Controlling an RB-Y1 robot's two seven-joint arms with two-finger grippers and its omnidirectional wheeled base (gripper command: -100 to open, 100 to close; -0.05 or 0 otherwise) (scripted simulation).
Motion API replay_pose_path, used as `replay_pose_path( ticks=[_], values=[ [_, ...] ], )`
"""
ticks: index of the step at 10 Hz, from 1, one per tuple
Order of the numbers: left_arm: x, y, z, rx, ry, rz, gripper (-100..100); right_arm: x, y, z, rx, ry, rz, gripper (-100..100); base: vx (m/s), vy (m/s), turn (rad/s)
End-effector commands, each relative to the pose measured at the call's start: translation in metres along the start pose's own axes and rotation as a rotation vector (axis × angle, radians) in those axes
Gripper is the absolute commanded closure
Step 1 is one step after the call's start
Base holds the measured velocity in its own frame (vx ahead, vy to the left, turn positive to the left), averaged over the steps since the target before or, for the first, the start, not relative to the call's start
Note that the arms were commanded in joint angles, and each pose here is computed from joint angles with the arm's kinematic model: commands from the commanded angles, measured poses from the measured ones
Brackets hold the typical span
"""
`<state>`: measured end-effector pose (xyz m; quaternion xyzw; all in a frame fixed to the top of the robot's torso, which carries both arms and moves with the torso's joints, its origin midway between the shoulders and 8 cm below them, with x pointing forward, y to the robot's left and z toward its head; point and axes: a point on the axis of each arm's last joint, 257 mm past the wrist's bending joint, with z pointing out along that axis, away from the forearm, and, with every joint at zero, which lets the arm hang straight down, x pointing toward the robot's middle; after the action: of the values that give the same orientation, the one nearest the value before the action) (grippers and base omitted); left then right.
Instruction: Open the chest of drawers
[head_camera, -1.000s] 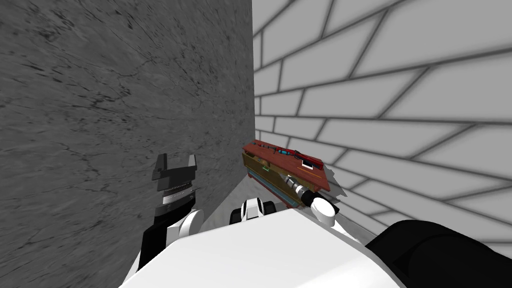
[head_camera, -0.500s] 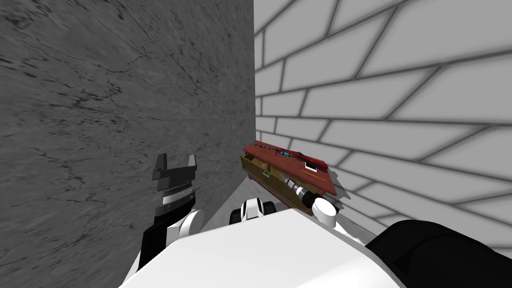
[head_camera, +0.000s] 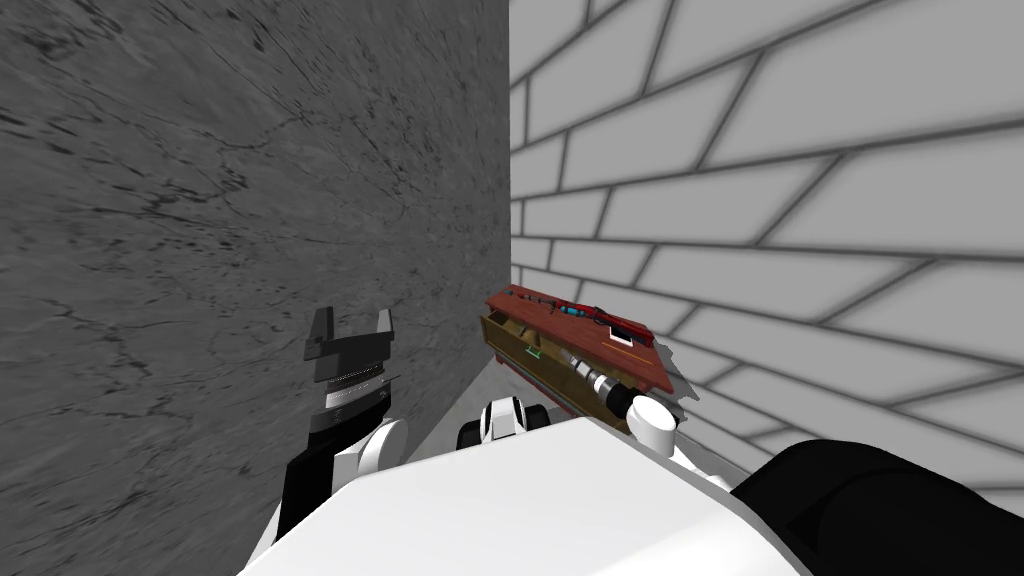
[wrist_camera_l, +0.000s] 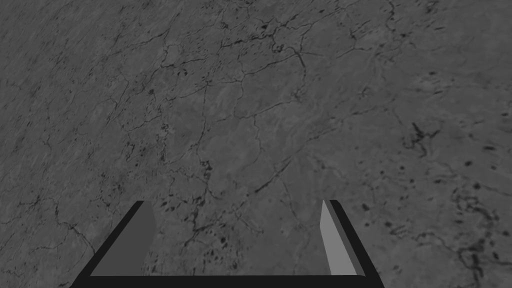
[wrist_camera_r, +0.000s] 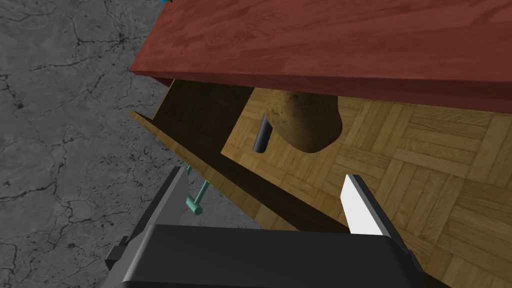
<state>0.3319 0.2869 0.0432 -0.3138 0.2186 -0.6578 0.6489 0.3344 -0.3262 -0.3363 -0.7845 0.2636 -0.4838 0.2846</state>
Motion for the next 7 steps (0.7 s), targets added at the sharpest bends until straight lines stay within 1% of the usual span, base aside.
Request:
replay_pose_path(
  ticks=[1, 3, 6, 7],
  values=[
    [0.0000, 0.0000, 0.0000, 0.000, 0.000, 0.000, 0, -0.0258, -0.0006, -0.0006, 0.023, -0.069, 0.119, -100, 0.073, 0.030, -0.018],
    [0.0000, 0.0000, 0.0000, 0.000, 0.000, 0.000, 0, -0.0254, -0.0011, -0.0006, 0.024, -0.068, 0.127, -100, 0.042, 0.019, -0.009],
    [0.0000, 0.0000, 0.0000, 0.000, 0.000, 0.000, 0, -0.0254, -0.0011, -0.0006, 0.024, -0.068, 0.127, -100, -0.005, 0.009, 0.017],
    [0.0000, 0.0000, 0.0000, 0.000, 0.000, 0.000, 0, -0.0308, 0.0003, -0.0012, 0.028, -0.085, 0.174, -100, 0.027, 0.001, 0.015]
  ],
)
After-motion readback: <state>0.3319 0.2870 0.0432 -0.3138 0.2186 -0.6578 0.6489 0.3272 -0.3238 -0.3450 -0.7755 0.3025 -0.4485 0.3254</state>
